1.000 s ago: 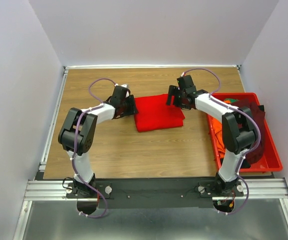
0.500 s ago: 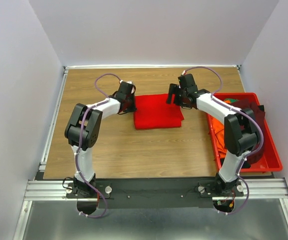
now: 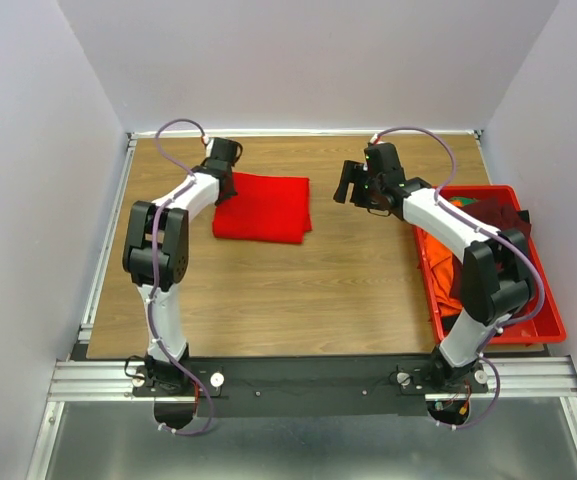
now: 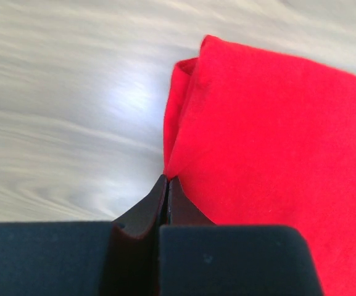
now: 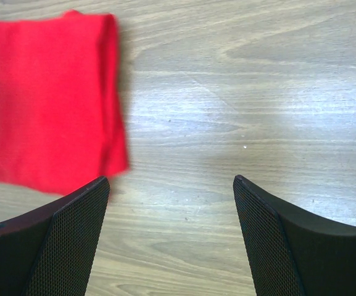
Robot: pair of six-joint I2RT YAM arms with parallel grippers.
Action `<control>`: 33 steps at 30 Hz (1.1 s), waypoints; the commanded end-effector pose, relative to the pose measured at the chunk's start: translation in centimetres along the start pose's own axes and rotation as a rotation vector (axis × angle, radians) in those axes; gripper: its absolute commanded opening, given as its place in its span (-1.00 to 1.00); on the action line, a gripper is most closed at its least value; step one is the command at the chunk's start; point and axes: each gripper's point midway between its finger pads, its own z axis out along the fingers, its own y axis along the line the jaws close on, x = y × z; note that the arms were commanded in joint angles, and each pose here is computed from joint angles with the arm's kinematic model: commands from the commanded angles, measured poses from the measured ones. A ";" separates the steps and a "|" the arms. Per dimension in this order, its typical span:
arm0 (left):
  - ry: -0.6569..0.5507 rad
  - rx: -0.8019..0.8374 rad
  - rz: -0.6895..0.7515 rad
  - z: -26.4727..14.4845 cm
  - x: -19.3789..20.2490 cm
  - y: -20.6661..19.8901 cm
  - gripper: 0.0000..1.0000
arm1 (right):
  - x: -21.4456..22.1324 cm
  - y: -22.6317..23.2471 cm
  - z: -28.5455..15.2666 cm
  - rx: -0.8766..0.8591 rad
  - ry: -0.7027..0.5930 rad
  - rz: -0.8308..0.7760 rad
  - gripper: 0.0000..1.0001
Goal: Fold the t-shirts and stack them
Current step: Neatly place the folded tshirt to the corner
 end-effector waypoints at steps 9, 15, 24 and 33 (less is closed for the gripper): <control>-0.078 -0.321 0.013 3.9 -8.1 15.8 -1.00 | 0.3 1.3 -1.3 -0.081 0.012 0.004 0.75; -0.143 -0.386 0.027 6.3 -12.5 19.2 -1.00 | 0.3 1.9 -1.9 -0.114 0.011 0.005 0.74; -0.179 -0.429 -0.018 10.4 -14.3 21.2 -1.00 | 0.1 2.7 -2.5 -0.154 0.003 0.012 0.73; -0.181 -0.450 -0.123 10.3 -14.1 25.8 -1.00 | -0.3 3.2 -3.2 -0.184 -0.011 0.014 0.73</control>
